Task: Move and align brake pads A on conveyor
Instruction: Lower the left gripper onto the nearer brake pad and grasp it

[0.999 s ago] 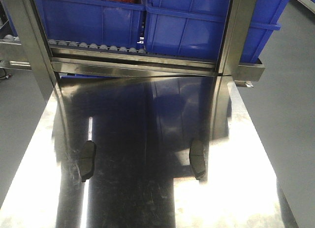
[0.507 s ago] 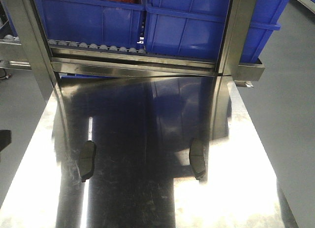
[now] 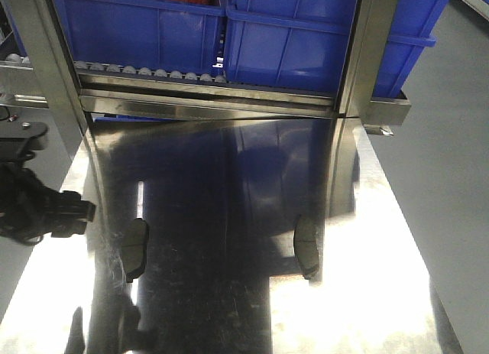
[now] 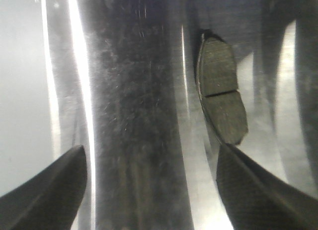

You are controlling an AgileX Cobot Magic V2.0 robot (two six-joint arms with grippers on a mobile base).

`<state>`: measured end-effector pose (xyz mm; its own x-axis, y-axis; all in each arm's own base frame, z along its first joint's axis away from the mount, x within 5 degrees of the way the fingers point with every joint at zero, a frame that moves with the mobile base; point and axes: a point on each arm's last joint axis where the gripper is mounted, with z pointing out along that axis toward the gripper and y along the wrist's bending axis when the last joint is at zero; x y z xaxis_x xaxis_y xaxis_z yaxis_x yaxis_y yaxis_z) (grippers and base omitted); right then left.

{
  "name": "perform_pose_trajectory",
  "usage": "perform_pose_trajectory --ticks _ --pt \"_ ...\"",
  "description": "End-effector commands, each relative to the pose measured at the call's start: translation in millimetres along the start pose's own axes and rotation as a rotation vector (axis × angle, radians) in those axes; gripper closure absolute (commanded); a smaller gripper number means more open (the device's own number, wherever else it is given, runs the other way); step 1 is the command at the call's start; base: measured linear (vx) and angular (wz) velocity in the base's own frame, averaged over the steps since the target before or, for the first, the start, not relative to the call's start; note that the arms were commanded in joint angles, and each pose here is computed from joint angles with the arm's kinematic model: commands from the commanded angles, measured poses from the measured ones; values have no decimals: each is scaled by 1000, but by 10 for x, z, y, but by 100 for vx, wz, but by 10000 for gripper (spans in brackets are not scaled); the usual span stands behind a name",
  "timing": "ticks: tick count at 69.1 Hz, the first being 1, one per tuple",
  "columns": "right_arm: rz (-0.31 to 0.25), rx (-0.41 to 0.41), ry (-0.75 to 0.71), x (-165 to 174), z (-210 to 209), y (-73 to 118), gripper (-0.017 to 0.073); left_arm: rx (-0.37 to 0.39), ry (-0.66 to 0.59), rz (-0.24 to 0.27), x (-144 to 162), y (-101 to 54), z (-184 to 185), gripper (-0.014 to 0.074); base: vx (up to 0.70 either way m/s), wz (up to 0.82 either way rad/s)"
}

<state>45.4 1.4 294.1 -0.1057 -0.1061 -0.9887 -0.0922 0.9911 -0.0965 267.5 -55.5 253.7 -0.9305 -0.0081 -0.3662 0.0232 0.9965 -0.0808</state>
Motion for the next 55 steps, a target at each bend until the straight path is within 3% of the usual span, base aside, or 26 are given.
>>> perform_pose_trajectory --ticks 1,17,25,36,55 --pt "-5 4 -87 -140 -15 -9 144 29 -26 -24 -184 -82 6 81 0 0" --pt "-5 4 -87 -140 -15 -9 144 42 52 48 -341 -392 315 81 0 0" --pt "-5 4 -87 -140 -15 -9 144 53 48 35 -392 -535 396 81 0 0" --pt "-5 4 -87 -140 -15 -9 144 51 76 3 -395 -611 557 81 0 0" --pt "-5 4 -87 -140 -15 -9 144 45 135 16 -336 -692 750 81 0 0"
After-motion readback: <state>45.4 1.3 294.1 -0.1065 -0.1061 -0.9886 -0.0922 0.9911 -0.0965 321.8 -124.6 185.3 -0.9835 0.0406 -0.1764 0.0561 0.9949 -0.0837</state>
